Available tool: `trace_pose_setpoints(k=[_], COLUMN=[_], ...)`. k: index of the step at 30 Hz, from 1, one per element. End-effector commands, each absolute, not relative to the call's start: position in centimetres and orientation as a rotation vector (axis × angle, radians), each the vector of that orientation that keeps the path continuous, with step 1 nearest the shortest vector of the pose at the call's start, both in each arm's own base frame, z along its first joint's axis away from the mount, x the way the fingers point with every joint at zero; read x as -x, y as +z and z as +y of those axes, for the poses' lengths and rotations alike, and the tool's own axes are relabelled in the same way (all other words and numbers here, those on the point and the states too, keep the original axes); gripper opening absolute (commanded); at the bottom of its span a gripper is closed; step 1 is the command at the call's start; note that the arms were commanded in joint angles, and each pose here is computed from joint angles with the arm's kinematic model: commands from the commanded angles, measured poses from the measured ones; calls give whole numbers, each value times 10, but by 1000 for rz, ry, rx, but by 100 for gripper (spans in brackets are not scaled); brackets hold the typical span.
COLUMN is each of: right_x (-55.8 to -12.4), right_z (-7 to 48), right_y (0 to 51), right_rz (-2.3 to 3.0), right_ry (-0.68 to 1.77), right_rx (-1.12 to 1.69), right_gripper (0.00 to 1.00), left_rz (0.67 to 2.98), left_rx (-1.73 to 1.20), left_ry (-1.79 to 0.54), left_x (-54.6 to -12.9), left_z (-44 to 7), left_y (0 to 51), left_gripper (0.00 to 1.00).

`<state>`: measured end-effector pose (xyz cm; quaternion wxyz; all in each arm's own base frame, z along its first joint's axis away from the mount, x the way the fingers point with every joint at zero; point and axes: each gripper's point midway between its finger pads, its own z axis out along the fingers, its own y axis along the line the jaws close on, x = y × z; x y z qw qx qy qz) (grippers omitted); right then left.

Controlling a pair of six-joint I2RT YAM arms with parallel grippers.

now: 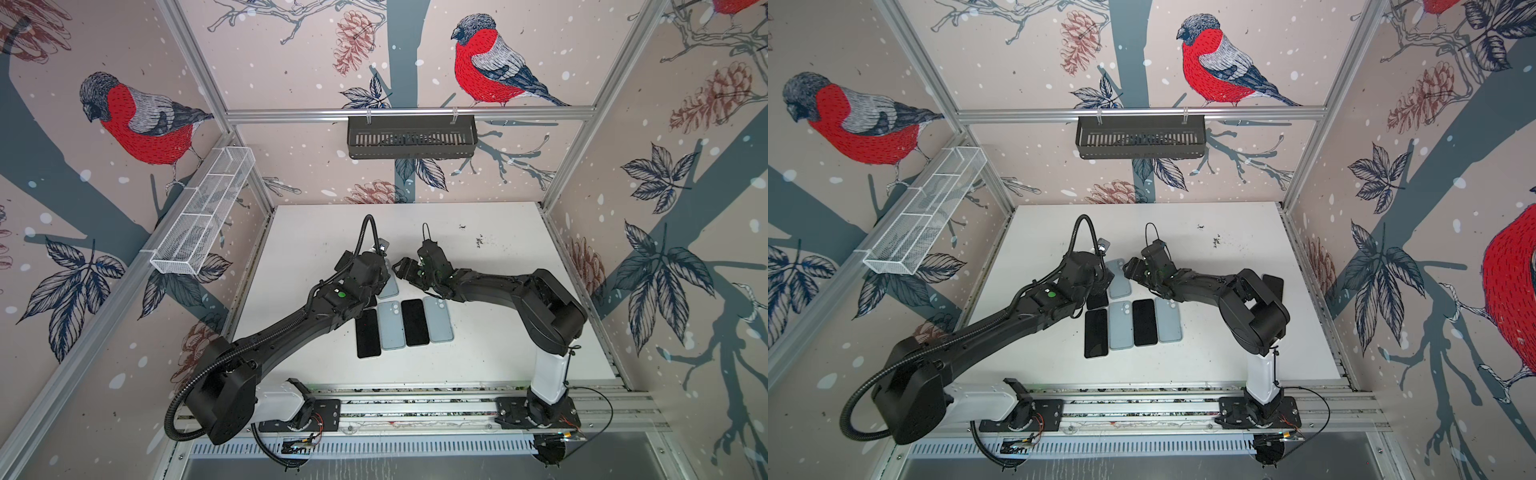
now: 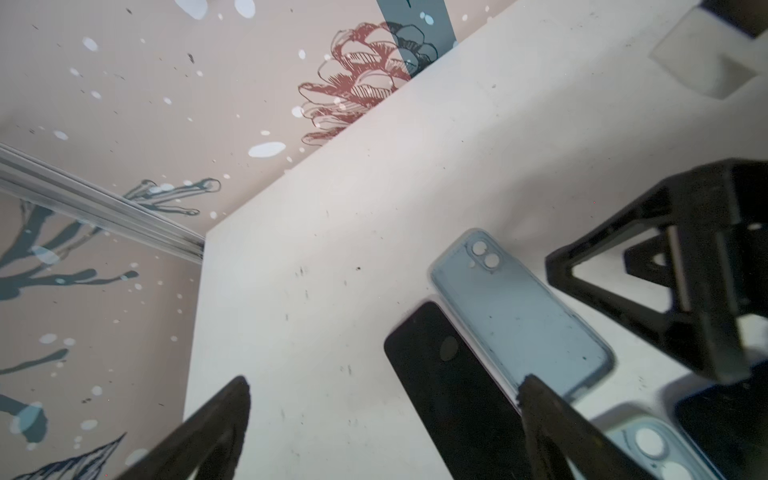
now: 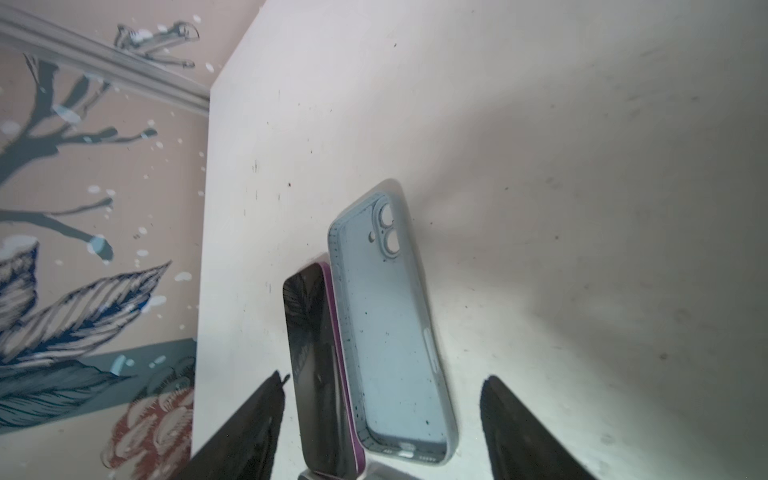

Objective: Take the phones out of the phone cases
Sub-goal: 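Retract the left gripper while the right moves to the black phone by the wall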

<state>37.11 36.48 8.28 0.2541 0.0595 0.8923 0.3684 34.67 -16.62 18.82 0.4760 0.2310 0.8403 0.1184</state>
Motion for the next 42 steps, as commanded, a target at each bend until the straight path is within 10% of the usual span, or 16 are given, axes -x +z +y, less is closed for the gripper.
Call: trace_pose_setpoints(k=[1, 25, 32, 42], right_x=[-363, -347, -347, -312], right_z=[362, 367, 203, -54], right_y=[64, 75, 141, 139], right_rz=[2493, 2483, 2291, 2144], right_ry=[875, 851, 284, -44], right_rx=[-28, 76, -94, -716], right_gripper=[72, 74, 95, 100], left_rz=[2133, 2055, 1969, 1951], left_rx=[-457, -318, -321, -340], left_ry=[193, 156, -48, -169], left_x=[-338, -337, -326, -322], left_z=[-161, -138, -155, -171], left_y=[185, 210, 239, 248], left_gripper=[99, 99, 99, 99])
